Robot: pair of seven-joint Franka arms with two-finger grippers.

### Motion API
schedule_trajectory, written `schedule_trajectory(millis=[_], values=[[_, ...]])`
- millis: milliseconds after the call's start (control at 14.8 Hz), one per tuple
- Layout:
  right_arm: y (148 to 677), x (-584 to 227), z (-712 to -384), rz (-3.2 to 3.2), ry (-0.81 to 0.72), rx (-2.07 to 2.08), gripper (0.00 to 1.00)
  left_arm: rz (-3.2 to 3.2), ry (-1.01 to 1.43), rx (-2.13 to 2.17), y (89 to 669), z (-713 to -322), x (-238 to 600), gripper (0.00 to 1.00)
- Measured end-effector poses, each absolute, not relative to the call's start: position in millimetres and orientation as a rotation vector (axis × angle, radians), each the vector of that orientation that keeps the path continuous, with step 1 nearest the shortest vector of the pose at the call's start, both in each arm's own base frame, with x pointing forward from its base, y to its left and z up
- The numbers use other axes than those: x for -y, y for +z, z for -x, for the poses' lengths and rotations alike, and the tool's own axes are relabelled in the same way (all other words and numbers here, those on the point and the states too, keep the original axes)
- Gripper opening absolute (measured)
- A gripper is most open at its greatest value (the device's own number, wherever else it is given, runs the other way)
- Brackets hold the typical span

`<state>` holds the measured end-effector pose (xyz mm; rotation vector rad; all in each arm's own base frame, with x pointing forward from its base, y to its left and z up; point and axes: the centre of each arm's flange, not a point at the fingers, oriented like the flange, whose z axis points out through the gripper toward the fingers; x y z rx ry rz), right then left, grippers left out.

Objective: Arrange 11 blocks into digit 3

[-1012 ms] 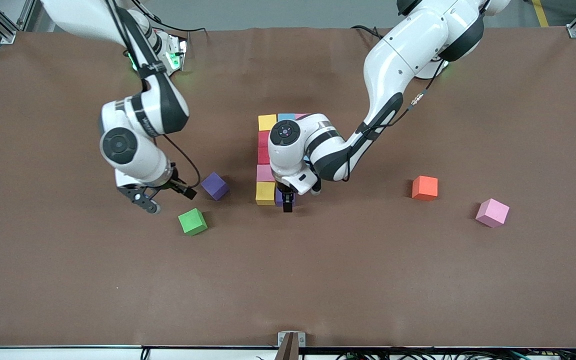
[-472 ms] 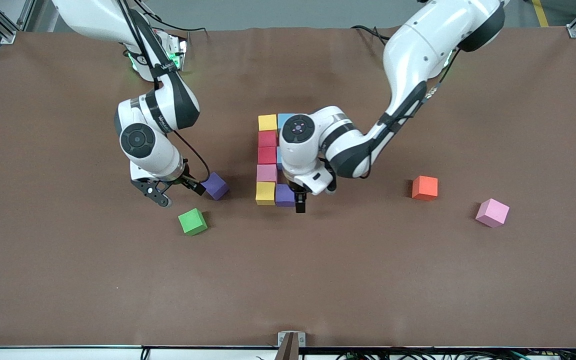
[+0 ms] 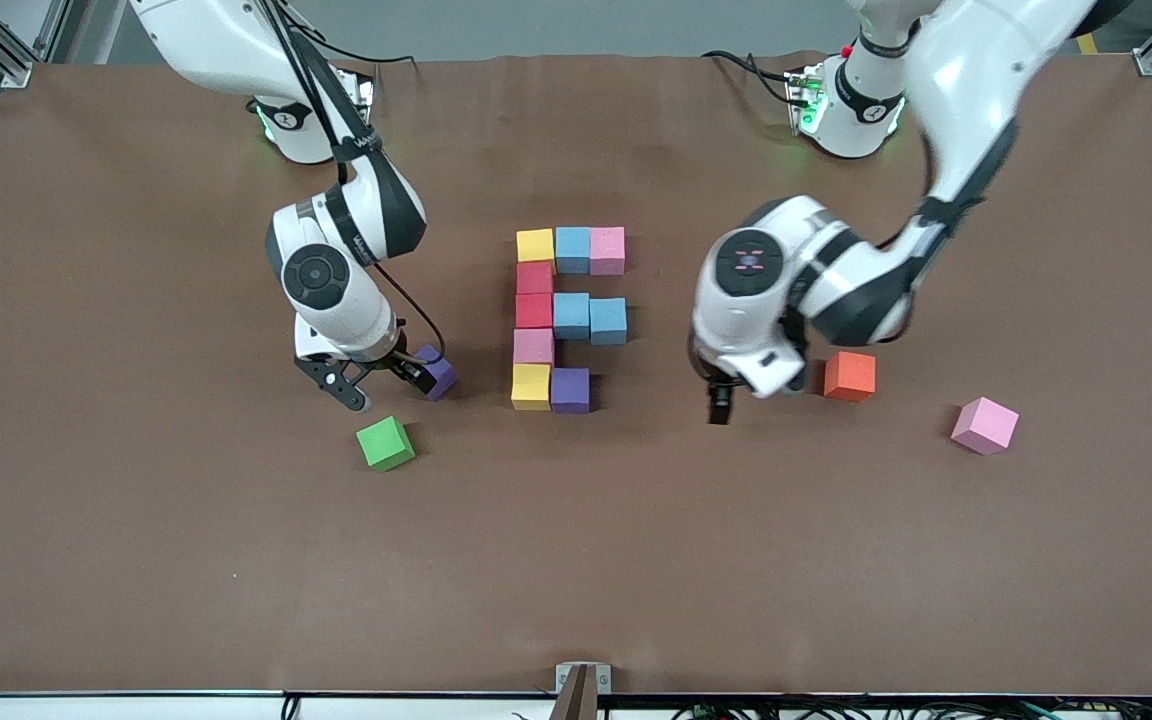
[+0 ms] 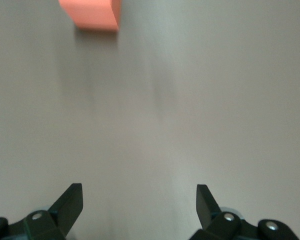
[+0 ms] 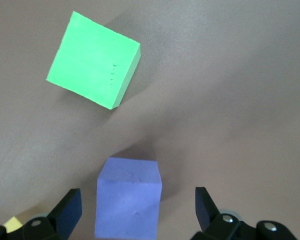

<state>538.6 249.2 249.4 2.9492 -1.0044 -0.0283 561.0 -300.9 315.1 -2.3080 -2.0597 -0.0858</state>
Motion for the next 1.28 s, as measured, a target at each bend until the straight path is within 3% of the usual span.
schedule_trajectory(millis=[405,674,742,944,1281], values=[[214,-255,-528,-2.951,0.016,1.042,1.0,2.298,-0.085,2.076,296,-550,139,1.0],[209,-264,-524,-2.953,0.032,1.064,0.97,2.355,-0.131,2.052,260,-527,102,1.0],[207,-267,-522,-2.952,0.033,1.066,0.92,2.376,-0.138,2.04,255,-521,99,1.0],[205,-272,-520,-2.948,0.031,1.073,0.6,2.402,-0.122,2.039,243,-509,92,1.0],[210,-275,-523,-2.949,0.038,1.087,0.59,2.452,-0.132,1.998,230,-505,88,1.0]])
